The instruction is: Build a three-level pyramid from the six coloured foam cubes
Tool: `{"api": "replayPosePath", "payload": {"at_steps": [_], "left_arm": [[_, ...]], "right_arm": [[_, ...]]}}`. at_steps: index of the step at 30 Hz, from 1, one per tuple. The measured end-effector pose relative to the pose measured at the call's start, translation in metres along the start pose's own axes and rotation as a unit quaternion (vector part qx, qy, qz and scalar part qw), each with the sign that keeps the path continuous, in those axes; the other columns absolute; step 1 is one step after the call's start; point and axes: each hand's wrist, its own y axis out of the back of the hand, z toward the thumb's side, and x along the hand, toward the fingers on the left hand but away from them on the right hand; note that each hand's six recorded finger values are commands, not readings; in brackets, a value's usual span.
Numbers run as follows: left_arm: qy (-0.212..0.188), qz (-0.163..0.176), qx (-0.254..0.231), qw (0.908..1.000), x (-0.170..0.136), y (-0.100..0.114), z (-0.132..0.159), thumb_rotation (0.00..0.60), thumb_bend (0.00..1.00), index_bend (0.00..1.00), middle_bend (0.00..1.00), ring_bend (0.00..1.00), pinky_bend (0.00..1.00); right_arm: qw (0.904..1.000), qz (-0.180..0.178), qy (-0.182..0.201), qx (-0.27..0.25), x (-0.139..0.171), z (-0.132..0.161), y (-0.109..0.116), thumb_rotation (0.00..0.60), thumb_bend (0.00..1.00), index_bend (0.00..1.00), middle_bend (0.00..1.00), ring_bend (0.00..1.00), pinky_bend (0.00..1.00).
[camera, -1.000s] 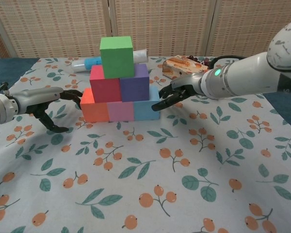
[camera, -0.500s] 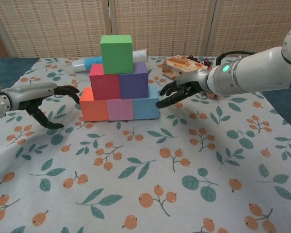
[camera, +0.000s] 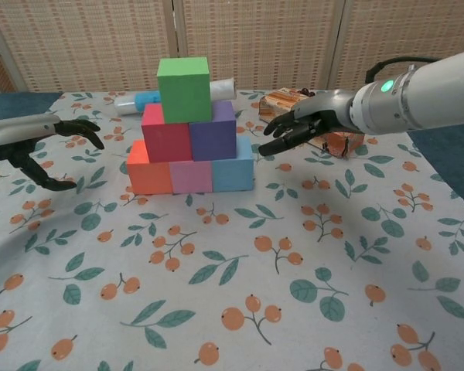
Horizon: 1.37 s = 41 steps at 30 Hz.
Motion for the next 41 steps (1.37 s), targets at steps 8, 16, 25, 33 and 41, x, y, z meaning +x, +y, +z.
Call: {"api": "replayPosePath", "payload": {"at_steps": [8, 16, 25, 33, 41], "left_arm": [[0.053, 0.078, 0.003, 0.9955, -0.055, 0.042, -0.050, 0.600, 0.30, 0.23, 0.00, 0.00, 0.00], [0.112, 0.155, 0.016, 0.9813, -0.127, 0.063, -0.086, 0.600, 0.31, 0.25, 0.00, 0.00, 0.00], [0.147, 0.212, 0.044, 0.9652, -0.203, 0.053, -0.091, 0.600, 0.31, 0.25, 0.00, 0.00, 0.00], [0.145, 0.209, 0.050, 0.9658, -0.239, 0.031, -0.070, 0.600, 0.31, 0.24, 0.00, 0.00, 0.00], [0.135, 0.192, 0.045, 0.9710, -0.241, 0.014, -0.058, 0.600, 0.31, 0.23, 0.00, 0.00, 0.00]], "right_arm": [[0.9935, -0.110, 0.001, 0.027, 0.064, -0.031, 0.048, 0.320, 0.00, 0.03, 0.00, 0.00, 0.00], [0.9672, -0.245, -0.008, 0.066, 0.147, -0.091, 0.069, 0.431, 0.00, 0.00, 0.00, 0.00, 0.00], [0.9336, -0.345, -0.030, 0.092, 0.253, -0.176, 0.035, 0.445, 0.00, 0.00, 0.00, 0.00, 0.00], [0.9258, -0.360, -0.066, 0.094, 0.311, -0.216, -0.018, 0.441, 0.00, 0.00, 0.00, 0.00, 0.00], [0.9193, -0.379, -0.080, 0.072, 0.330, -0.219, -0.044, 0.441, 0.00, 0.00, 0.00, 0.00, 0.00]]}}
